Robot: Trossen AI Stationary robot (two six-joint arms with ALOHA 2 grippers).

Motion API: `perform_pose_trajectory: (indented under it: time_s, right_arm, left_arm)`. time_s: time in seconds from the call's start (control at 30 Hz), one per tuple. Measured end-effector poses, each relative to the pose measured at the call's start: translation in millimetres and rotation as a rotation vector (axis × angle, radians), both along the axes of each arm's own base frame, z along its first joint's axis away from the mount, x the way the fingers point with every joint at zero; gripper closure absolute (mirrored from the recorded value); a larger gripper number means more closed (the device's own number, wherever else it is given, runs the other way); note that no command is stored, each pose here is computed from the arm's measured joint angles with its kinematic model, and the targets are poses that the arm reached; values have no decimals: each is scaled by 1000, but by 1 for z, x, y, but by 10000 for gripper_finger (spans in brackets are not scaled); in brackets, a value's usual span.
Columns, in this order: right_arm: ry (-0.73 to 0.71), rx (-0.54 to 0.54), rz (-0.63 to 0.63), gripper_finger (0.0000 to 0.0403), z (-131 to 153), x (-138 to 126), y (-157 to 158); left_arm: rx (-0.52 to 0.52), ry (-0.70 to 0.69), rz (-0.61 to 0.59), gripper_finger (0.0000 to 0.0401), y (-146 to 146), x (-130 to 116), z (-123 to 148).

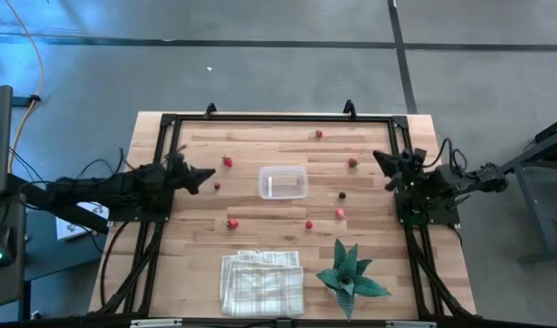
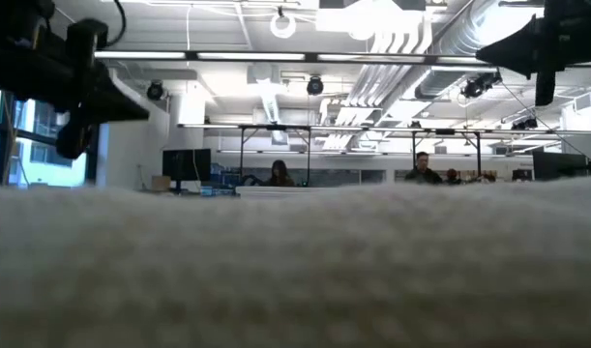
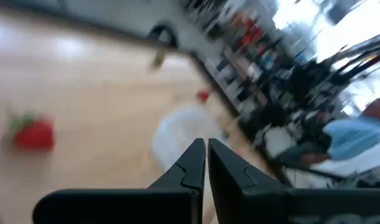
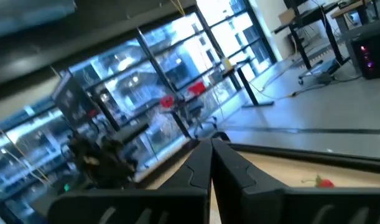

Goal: Pick and placing Produce into tupperware
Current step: Put the red cherry into the transparent bin

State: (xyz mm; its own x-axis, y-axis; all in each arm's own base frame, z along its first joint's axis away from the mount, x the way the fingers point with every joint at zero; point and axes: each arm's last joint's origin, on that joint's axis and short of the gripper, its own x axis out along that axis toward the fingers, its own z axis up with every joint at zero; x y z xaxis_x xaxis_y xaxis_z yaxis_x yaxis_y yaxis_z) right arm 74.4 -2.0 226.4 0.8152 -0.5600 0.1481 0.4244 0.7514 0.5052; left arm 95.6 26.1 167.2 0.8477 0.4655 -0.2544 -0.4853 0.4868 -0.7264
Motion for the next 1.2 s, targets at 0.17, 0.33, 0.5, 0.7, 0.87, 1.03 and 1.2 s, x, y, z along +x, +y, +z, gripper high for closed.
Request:
perform_pose_trajectory:
  time_s: [0.17, 0.33, 0.5, 0.7, 0.87, 1.03, 1.2]
  right_arm:
    - [-55, 32, 0, 402, 4, 0, 0]
    - [-85, 69, -10, 402, 5, 2, 0]
    - [-79, 88, -15, 402, 5, 7, 1]
    - [-97, 100, -13, 382, 7, 11, 3]
    - [-114, 75, -44, 340, 14, 10, 2]
    - [-118, 26, -50, 299, 41, 1, -1]
    - [-33, -10, -47, 270, 72, -13, -4]
  left_arm:
    - [-117, 127, -40, 394, 0, 10, -10]
    - [-154, 257, -33, 400, 3, 28, 4]
    - [-272, 539, 41, 401, 7, 46, 20]
    - [-261, 871, 34, 399, 13, 79, 41]
    - [-195, 954, -37, 364, 19, 114, 49]
    - [-223, 1042, -48, 295, 22, 128, 46]
    - [-367, 1131, 54, 229, 23, 118, 41]
